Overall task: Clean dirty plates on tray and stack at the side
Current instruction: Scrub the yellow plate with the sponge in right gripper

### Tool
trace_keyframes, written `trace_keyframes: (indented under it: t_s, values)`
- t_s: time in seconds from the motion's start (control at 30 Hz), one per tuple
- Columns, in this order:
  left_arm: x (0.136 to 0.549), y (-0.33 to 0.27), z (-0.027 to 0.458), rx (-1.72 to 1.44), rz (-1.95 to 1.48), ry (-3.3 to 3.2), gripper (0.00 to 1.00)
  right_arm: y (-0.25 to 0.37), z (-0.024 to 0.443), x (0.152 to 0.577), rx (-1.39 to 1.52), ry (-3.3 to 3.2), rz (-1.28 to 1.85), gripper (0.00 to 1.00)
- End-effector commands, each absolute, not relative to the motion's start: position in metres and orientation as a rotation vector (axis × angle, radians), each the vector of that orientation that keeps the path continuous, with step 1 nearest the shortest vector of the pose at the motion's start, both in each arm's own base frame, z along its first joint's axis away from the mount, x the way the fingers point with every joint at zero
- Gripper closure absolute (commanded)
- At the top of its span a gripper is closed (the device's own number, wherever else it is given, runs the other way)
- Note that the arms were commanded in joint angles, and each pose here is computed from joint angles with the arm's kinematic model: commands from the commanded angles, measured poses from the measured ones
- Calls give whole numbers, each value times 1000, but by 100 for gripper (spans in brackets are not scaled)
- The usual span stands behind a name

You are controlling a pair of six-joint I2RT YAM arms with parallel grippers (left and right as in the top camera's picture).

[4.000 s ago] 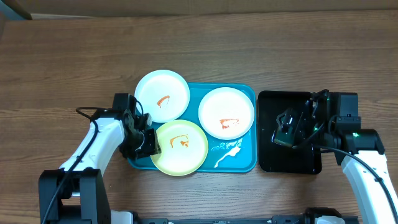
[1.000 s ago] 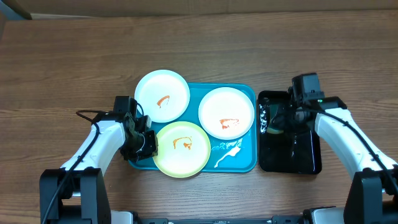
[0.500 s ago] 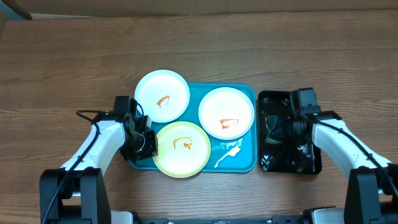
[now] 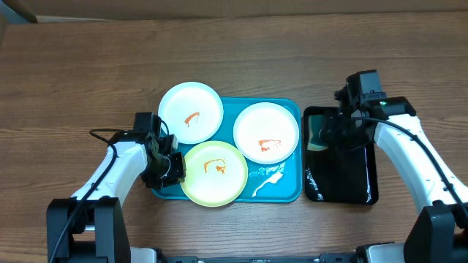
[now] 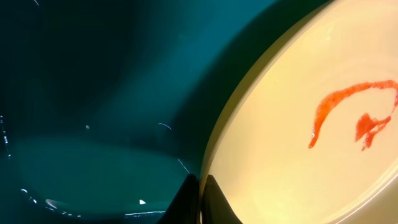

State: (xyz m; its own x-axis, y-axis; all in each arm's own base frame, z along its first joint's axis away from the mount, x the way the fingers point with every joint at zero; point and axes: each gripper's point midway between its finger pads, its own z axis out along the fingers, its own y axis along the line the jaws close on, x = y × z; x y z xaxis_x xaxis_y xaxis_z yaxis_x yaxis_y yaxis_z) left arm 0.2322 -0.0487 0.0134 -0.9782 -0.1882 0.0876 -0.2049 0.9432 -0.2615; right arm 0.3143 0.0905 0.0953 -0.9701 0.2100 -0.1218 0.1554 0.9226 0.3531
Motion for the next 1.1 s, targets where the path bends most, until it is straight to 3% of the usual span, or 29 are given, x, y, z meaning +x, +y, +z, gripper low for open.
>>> trace_keyframes:
  t_s: [0.0, 0.3, 0.67, 1.07]
  values:
    - [231, -49, 10, 315, 422, -3027, 96, 137, 113, 305, 19, 2892, 800, 96]
    - [232, -50, 10, 324, 424, -3026, 96, 226, 121, 279, -410, 2811, 851, 96]
    - [232, -62, 14, 314, 527, -3002, 96, 308, 117, 260, -670, 2634, 710, 96]
    - [232, -63, 14, 312, 528, -3004, 96, 373, 55, 236, -863, 2614, 747, 96]
